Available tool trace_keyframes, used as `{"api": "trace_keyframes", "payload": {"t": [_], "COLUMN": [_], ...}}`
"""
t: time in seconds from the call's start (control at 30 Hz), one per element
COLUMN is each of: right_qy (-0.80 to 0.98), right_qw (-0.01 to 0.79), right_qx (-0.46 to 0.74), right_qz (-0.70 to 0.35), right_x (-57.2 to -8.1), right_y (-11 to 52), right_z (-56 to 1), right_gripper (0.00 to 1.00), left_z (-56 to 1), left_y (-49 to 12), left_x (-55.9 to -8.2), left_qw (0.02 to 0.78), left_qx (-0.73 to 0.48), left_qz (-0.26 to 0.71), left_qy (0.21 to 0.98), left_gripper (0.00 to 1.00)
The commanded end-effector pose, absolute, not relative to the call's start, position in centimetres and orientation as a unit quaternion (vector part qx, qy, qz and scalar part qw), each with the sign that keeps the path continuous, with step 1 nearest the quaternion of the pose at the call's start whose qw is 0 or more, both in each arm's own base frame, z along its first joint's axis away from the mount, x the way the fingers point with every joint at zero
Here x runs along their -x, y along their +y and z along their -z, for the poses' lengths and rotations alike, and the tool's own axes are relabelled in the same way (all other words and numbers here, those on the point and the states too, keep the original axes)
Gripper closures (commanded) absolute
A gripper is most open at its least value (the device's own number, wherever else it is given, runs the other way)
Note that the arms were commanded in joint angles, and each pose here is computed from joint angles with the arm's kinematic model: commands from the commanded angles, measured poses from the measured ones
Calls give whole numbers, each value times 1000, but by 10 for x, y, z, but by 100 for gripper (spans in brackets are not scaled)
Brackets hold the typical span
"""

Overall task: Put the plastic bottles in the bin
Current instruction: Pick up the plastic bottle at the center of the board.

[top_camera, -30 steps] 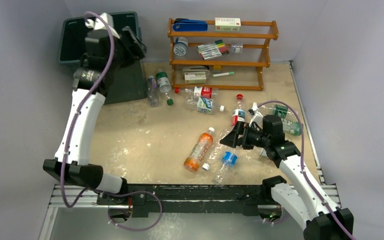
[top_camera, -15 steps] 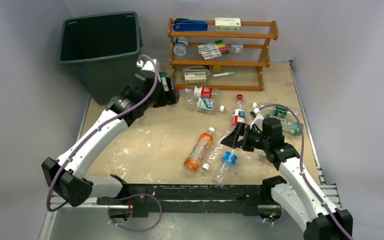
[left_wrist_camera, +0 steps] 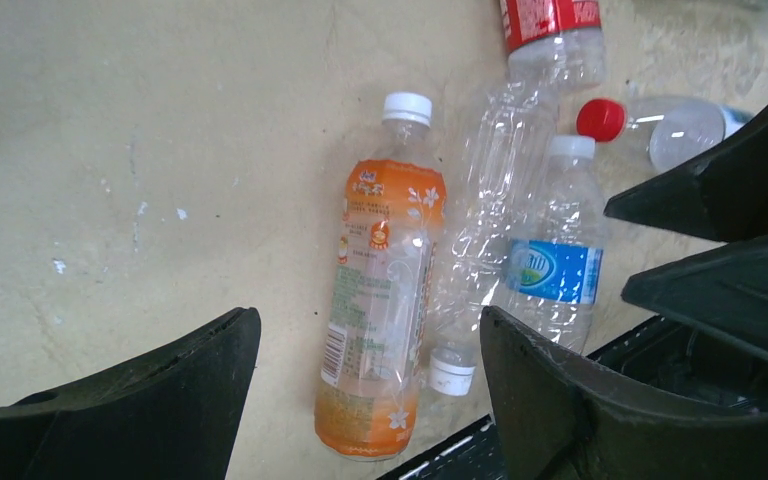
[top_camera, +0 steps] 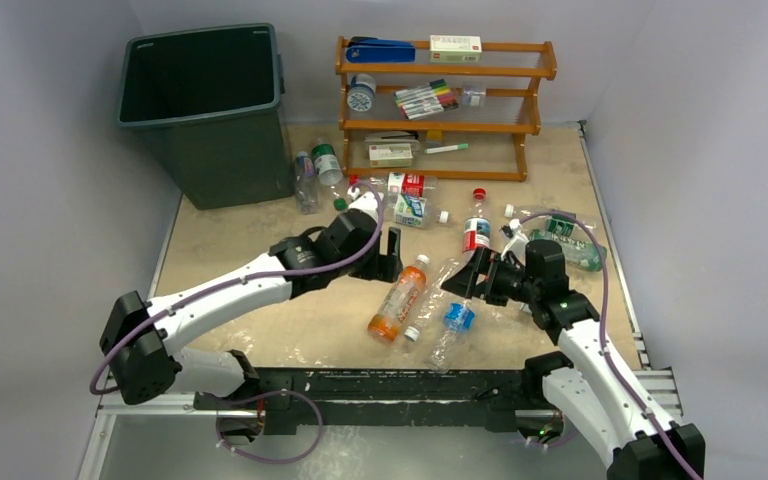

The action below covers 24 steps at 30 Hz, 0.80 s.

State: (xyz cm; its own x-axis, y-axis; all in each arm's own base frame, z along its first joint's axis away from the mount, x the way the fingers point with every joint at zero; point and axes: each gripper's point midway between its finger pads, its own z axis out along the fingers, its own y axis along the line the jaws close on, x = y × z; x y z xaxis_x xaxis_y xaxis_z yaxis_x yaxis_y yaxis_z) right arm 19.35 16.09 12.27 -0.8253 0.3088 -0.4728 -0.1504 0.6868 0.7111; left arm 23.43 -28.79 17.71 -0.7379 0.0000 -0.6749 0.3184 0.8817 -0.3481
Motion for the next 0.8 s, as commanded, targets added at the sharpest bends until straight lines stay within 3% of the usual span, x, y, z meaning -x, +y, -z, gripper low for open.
{"api": "trace_keyframes", "payload": {"t": [0.0,0.77], "right_qy": [861,860], "right_qw": [306,301], "right_qx": [-40,-41], "right_qz": [-405,-409], "right_x": [-195,-190], "right_y": [164,164], "right_z": [-131,-123], "right_gripper": [0,0], "left_z": [-169,-64], "left_y": [-306,-328], "left_x": [-231,-197], "left_qw": [361,296], "left_qx": [-115,-209], "left_qz": [257,207], "left_qy": [889,909], "left_gripper": [20,20]}}
